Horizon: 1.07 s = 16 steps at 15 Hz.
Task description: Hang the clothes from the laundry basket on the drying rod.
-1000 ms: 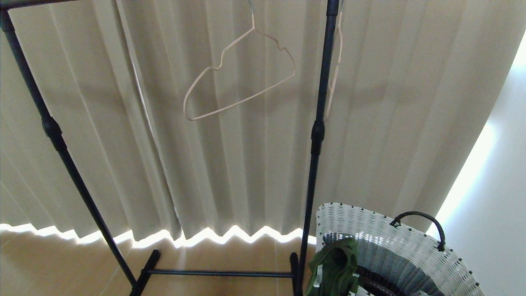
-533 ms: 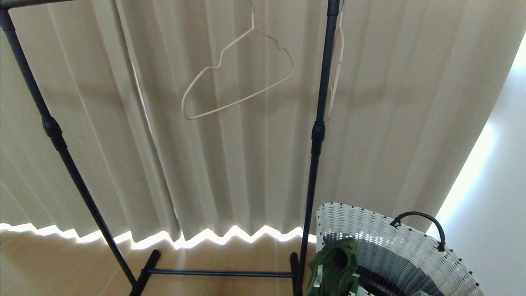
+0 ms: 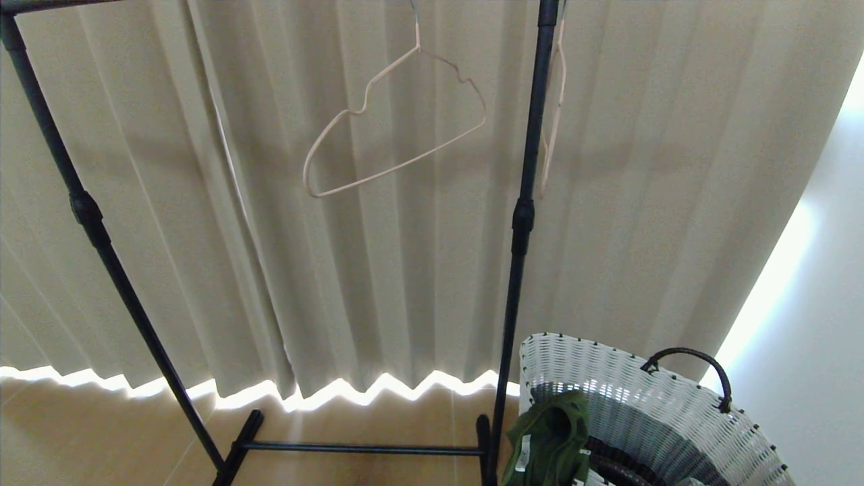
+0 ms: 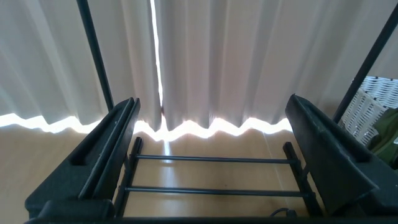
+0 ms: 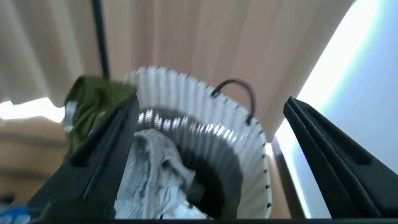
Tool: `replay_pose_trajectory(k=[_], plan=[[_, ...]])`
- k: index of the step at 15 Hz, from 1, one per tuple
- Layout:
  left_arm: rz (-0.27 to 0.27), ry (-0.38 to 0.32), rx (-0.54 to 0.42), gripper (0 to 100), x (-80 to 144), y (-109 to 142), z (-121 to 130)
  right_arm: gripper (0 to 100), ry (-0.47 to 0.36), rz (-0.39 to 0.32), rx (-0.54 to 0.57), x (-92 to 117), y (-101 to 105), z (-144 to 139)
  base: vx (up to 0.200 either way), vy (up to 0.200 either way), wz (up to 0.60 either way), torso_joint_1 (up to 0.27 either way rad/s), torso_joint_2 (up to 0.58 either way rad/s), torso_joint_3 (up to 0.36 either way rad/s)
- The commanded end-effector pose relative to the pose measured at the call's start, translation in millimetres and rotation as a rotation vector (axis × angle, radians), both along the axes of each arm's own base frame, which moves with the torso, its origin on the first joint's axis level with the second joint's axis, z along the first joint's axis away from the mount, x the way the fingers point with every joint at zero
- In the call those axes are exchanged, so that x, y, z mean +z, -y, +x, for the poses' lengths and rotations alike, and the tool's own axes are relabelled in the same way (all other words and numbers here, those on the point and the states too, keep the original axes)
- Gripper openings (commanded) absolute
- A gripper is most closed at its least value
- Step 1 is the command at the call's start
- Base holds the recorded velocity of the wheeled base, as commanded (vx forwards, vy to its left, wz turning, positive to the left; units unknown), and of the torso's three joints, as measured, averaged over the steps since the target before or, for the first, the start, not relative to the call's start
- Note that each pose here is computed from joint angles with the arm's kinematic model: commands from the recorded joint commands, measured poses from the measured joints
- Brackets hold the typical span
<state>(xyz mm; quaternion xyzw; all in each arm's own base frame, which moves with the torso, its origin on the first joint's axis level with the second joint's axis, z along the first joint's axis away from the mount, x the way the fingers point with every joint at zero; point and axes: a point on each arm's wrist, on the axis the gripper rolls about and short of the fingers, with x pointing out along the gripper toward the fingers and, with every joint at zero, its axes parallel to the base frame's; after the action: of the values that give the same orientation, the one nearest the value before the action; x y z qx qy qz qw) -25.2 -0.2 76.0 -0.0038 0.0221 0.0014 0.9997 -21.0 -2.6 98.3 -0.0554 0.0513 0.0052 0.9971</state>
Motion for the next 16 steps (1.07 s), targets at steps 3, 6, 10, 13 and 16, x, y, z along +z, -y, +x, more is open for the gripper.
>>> replay_pose_trajectory(k=[3, 6, 10, 13, 16], plan=[[0.000, 0.000, 0.001, 100, 0, 0, 0, 100, -0.512, -0.136, 0.077, 16, -6, 62, 0.000, 0.000, 0.00, 0.000, 0.00, 0.000], [0.000, 0.000, 0.002, 100, 0, 0, 0, 100, -0.742, -0.317, 0.106, 4, -8, 89, 0.000, 0.000, 0.00, 0.000, 0.00, 0.000], [0.000, 0.000, 0.001, 100, 0, 0, 0, 100, -0.798, -0.467, 0.188, -4, -11, 116, 0.000, 0.000, 0.00, 0.000, 0.00, 0.000], [0.000, 0.000, 0.001, 100, 0, 0, 0, 100, -0.833, -0.501, 0.225, -12, -15, 135, 0.000, 0.000, 0.00, 0.000, 0.00, 0.000], [0.000, 0.000, 0.002, 100, 0, 0, 0, 100, -0.826, -0.512, 0.250, -13, -19, 141, 0.000, 0.000, 0.00, 0.000, 0.00, 0.000]])
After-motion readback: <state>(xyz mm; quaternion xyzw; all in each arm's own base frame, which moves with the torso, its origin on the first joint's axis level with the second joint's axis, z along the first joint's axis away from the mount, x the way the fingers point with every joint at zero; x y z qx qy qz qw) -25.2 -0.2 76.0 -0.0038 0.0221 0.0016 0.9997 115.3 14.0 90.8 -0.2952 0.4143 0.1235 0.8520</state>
